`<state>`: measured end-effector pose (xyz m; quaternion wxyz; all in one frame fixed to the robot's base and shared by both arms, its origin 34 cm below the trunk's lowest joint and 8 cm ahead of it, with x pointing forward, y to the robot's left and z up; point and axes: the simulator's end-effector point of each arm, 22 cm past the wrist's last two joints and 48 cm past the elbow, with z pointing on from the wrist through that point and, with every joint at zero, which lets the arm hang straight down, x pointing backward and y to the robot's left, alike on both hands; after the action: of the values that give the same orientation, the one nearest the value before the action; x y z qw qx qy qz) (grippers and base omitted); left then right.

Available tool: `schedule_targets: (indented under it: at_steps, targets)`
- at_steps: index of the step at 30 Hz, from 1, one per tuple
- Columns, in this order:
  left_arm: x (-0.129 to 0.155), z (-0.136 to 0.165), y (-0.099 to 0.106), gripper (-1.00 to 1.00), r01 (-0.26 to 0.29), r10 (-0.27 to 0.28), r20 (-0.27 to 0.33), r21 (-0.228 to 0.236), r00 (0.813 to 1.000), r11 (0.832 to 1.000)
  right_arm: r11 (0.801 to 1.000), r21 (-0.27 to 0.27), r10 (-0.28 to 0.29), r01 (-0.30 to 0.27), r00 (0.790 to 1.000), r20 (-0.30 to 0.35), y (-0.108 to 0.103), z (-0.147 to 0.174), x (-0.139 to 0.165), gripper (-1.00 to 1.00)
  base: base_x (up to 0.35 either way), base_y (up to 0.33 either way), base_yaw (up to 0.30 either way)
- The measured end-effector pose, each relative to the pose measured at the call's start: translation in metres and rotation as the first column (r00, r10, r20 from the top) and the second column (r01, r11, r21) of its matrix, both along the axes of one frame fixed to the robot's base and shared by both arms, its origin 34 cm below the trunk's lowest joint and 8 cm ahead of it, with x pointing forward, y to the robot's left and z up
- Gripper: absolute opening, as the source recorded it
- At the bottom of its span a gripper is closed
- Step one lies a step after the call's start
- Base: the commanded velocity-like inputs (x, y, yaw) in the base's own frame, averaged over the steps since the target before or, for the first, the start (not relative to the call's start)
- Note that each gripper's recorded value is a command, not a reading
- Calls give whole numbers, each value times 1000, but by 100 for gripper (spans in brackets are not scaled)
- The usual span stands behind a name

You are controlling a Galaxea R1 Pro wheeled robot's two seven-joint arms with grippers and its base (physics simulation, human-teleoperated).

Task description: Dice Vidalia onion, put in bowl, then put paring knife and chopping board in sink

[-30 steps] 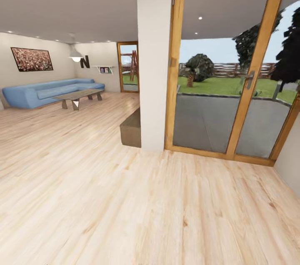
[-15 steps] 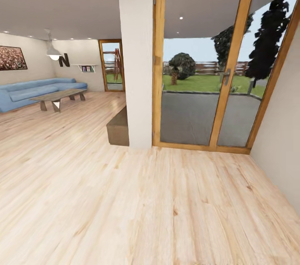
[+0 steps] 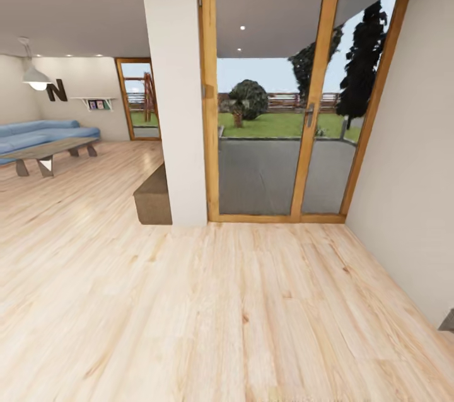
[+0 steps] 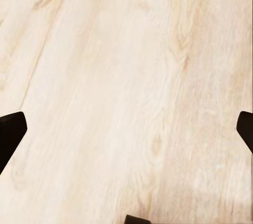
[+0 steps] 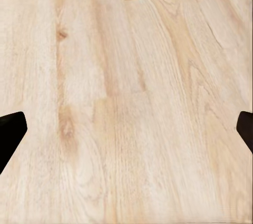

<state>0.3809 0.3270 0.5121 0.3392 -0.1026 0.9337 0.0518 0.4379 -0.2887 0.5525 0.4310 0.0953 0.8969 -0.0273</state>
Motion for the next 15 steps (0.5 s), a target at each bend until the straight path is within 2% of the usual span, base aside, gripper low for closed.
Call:
schedule_targets:
  at_steps: [3,6,15]
  targets:
    - [-2,-1,0,100,0,0,-4,-1,1000,1000,1000,0,0,0,1000,0,0,0,0,100,-40,0,-275]
    - [-3,-2,-1,100,0,0,-9,-2,1000,1000,1000,0,0,0,1000,0,0,0,0,100,-184,0,-275]
    - [-5,-4,-1,100,0,0,-14,-3,1000,1000,1000,0,0,0,1000,-1,0,-1,0,100,-311,0,-275]
